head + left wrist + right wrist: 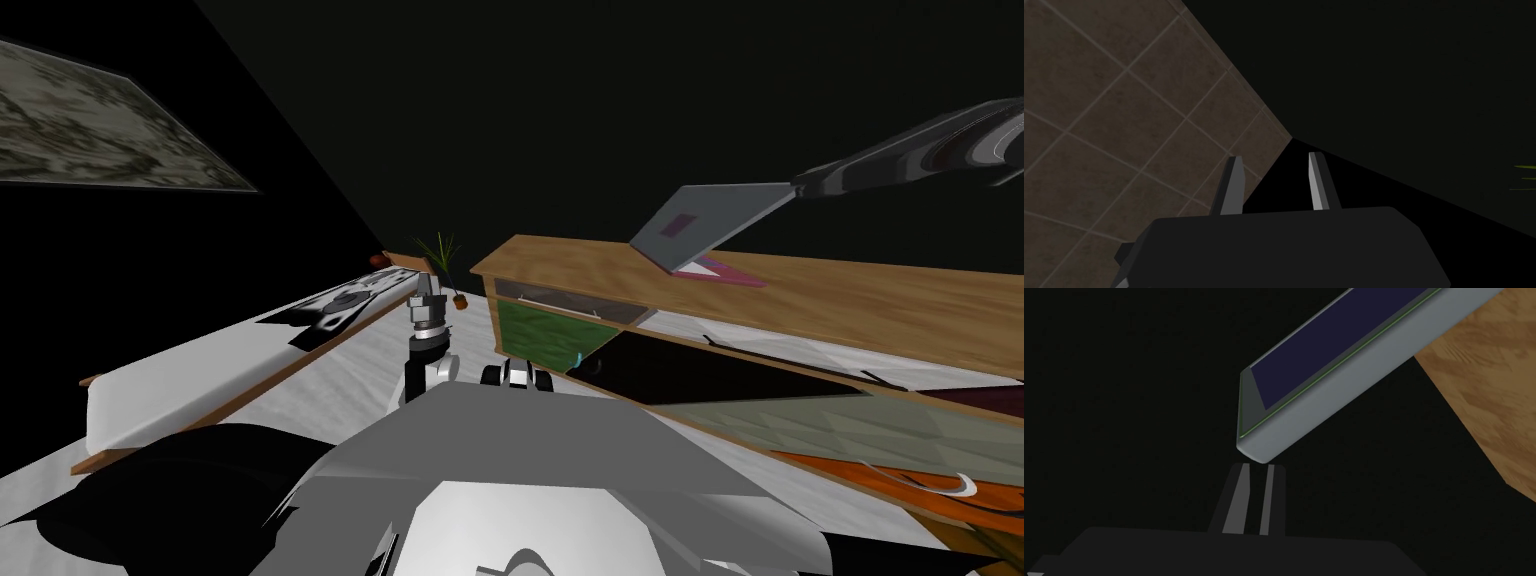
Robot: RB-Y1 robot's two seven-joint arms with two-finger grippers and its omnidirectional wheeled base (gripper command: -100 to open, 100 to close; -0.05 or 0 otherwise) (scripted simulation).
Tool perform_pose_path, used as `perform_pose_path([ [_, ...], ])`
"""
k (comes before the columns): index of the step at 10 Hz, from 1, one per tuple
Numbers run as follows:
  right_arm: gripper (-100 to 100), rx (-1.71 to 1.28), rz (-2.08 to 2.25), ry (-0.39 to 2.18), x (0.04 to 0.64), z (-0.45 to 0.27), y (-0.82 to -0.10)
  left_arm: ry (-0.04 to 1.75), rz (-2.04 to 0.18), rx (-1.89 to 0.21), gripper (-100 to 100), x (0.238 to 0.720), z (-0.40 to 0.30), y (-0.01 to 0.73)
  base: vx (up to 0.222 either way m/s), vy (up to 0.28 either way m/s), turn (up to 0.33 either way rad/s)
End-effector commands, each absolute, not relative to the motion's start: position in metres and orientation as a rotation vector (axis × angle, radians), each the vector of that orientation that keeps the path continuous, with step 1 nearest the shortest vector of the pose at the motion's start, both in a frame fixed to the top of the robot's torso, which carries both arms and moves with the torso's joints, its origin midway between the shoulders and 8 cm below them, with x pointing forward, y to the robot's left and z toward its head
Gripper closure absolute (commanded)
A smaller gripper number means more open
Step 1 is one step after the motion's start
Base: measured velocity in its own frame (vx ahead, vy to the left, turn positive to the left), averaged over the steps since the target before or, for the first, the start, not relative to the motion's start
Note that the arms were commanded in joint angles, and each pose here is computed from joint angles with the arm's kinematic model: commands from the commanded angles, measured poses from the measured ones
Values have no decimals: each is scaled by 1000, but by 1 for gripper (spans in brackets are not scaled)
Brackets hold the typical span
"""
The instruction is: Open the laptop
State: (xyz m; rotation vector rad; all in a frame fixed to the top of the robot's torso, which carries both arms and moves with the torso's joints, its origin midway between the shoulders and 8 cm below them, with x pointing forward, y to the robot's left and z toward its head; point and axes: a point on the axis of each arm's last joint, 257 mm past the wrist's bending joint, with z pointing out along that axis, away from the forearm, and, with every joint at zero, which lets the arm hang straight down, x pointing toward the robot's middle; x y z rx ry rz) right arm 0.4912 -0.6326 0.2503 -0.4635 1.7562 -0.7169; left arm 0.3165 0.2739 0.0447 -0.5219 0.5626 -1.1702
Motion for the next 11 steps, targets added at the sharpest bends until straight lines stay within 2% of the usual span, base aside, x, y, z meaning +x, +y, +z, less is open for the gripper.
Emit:
perform_pose_path([
  [1, 100, -436, -682, 1759, 489, 250, -633, 563, -1170, -522, 0, 316, 45, 274, -8, -37, 10],
  [11, 100, -190, -449, 1788, 462, 214, -669, 563, -1170, -522, 0, 317, 45, 274, -4, -37, 31],
])
